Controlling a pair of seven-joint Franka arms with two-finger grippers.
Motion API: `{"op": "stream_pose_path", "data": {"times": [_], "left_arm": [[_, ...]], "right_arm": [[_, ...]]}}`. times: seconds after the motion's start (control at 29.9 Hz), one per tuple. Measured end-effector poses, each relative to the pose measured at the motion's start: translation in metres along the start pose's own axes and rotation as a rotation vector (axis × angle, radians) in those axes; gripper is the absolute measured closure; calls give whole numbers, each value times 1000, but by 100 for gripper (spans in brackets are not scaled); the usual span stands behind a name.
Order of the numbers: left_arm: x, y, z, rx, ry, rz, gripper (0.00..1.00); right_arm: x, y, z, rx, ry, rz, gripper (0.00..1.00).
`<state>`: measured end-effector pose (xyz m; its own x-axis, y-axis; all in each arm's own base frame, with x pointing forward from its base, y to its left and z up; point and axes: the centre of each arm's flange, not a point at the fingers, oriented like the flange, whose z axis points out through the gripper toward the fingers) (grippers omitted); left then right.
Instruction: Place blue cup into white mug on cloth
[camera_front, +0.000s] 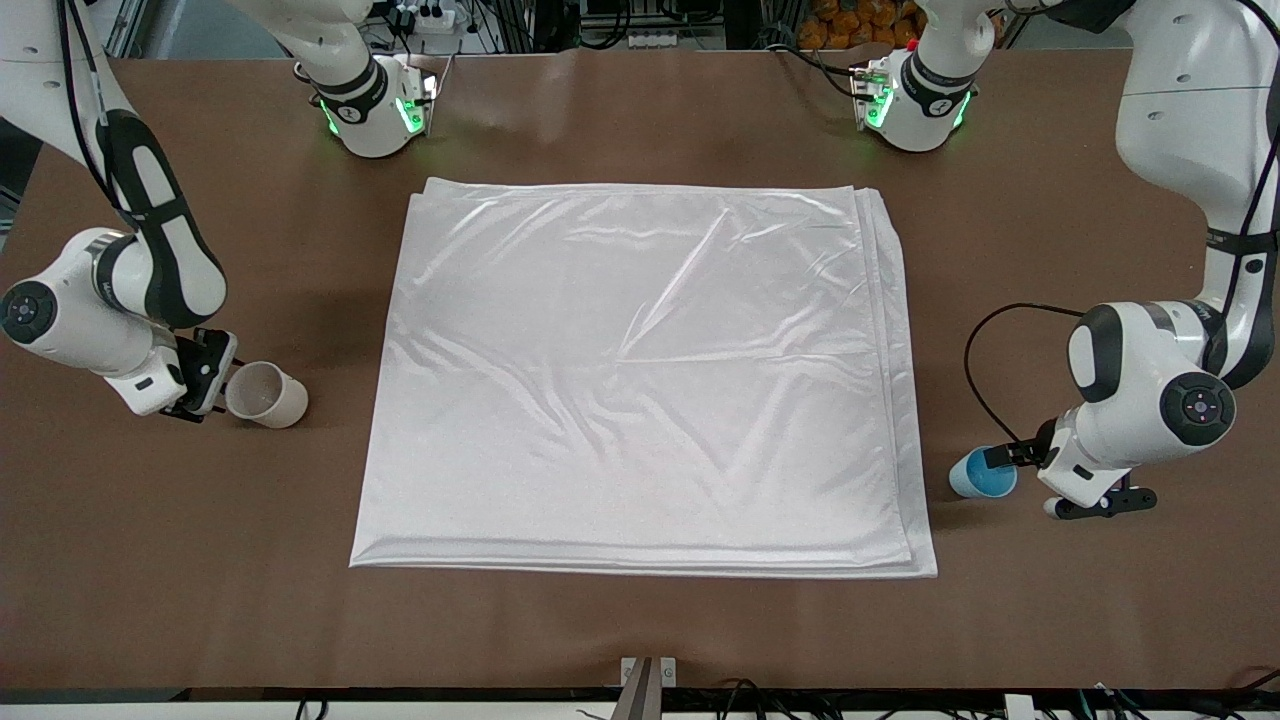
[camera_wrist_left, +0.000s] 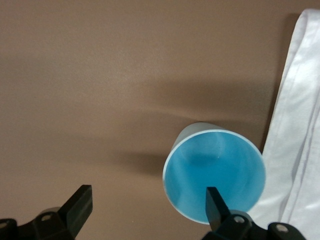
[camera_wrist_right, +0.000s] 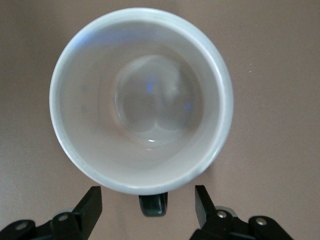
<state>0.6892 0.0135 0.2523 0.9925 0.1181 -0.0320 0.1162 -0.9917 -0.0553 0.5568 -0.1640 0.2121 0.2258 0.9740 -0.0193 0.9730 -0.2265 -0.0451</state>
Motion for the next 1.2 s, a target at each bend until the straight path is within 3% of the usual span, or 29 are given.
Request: {"op": "stream_pose_path", "data": {"times": [0.13,0.23,0.3,0.4,0.47,0.53,0.73,0.94,1.04,1.14,1.2], "left_arm": [[1,1,8,-1,2,1,2],[4,1,10,-4,20,3,11],[6,2,10,-5,27,3,11],[7,2,9,-5,30,4,23],[8,2,9,-6,34,4,33],[9,3,8,-7,39,5,37],[12,4,11,-8,44,7,43],[13,7,21,-10,46,10,67],[13,8,25,-11,46,11,68],[13,9,27,-12,47,12,85],[14,10,26,-13,52,13,90]], "right_arm": [[0,0,0,-1,0,-1,21],[1,0,0,-1,0,-3,35],[1,0,0,-2,0,-3,45],[1,1,-1,-4,0,-4,66],[1,1,-1,-6,0,-5,76],[1,2,-2,-8,0,-5,81],[5,3,-3,-12,2,-11,81],[24,8,-9,-26,21,-51,81],[41,11,-13,-37,55,-96,81],[60,14,-18,-52,102,-129,81],[74,15,-21,-59,123,-148,81]]}}
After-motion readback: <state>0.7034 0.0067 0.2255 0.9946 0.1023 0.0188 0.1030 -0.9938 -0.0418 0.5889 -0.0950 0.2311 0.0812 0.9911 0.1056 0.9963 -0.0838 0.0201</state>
